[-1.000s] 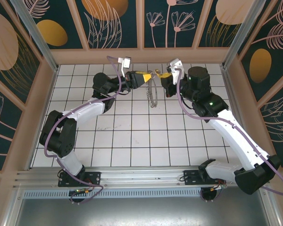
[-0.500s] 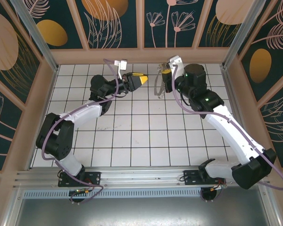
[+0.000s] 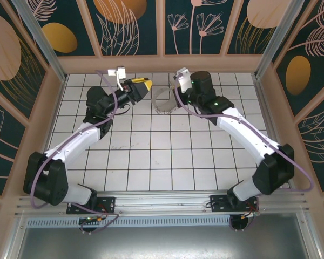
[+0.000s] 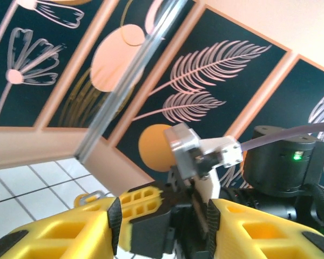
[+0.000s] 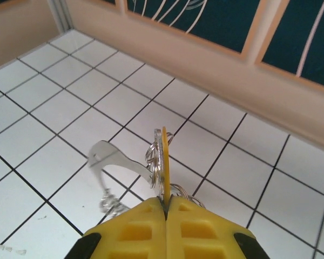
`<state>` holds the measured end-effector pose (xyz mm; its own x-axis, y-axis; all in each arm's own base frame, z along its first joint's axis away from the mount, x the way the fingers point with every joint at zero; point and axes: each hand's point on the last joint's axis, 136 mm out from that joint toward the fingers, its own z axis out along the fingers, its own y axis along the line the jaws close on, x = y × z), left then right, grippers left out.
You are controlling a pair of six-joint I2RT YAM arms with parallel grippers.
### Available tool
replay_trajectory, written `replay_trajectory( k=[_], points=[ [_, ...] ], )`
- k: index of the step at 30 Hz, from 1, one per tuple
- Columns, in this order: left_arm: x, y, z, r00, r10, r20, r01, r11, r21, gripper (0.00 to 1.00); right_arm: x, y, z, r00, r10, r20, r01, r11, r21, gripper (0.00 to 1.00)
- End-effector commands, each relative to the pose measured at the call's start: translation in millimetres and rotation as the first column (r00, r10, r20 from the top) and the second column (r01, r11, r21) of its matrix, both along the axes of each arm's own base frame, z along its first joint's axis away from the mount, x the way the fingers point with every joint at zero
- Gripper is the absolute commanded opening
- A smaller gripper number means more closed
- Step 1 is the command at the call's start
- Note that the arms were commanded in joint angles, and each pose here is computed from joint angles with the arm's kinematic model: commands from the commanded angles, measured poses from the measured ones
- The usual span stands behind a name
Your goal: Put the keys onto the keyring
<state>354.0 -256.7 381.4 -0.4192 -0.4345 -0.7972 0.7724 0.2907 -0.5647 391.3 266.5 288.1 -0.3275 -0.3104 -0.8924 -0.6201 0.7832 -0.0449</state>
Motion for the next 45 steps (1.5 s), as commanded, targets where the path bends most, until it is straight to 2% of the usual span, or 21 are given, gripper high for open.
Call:
replay_trajectory(
  k=[1, 9, 13, 18, 23, 35, 45],
  points=[
    [9, 13, -17, 0.995, 0.103, -0.018, -0.101, 0.992, 0.069, 0.48, 17, 22, 11, 0.999, 0.033, 0.034, -0.035, 0.998, 0.045, 0.00],
    [8, 30, -15, 0.981, 0.193, -0.004, -0.192, 0.976, 0.104, 0.52, 69, 64, -25, 0.997, 0.082, -0.015, -0.082, 0.997, 0.008, 0.00],
    [7, 35, -12, 0.976, 0.216, 0.005, -0.215, 0.970, 0.111, 0.54, 75, 88, -42, 0.991, 0.124, -0.055, -0.123, 0.992, 0.019, 0.00],
    [6, 41, -13, 0.970, 0.242, -0.002, -0.241, 0.965, 0.107, 0.54, 58, 117, -81, 0.978, 0.165, -0.129, -0.162, 0.986, 0.034, 0.00],
    [3, 41, -12, 0.971, 0.237, -0.011, -0.235, 0.968, 0.089, 0.55, 24, 130, -119, 0.961, 0.190, -0.203, -0.191, 0.982, 0.015, 0.00],
    [0, 40, -14, 0.976, 0.218, -0.028, -0.216, 0.974, 0.063, 0.55, -39, 121, -180, 0.920, 0.151, -0.363, -0.180, 0.982, -0.049, 0.00],
    [0, 39, -18, 0.978, 0.208, -0.035, -0.206, 0.977, 0.053, 0.56, -68, 100, -217, 0.879, 0.046, -0.474, -0.116, 0.986, -0.119, 0.00]
  ],
)
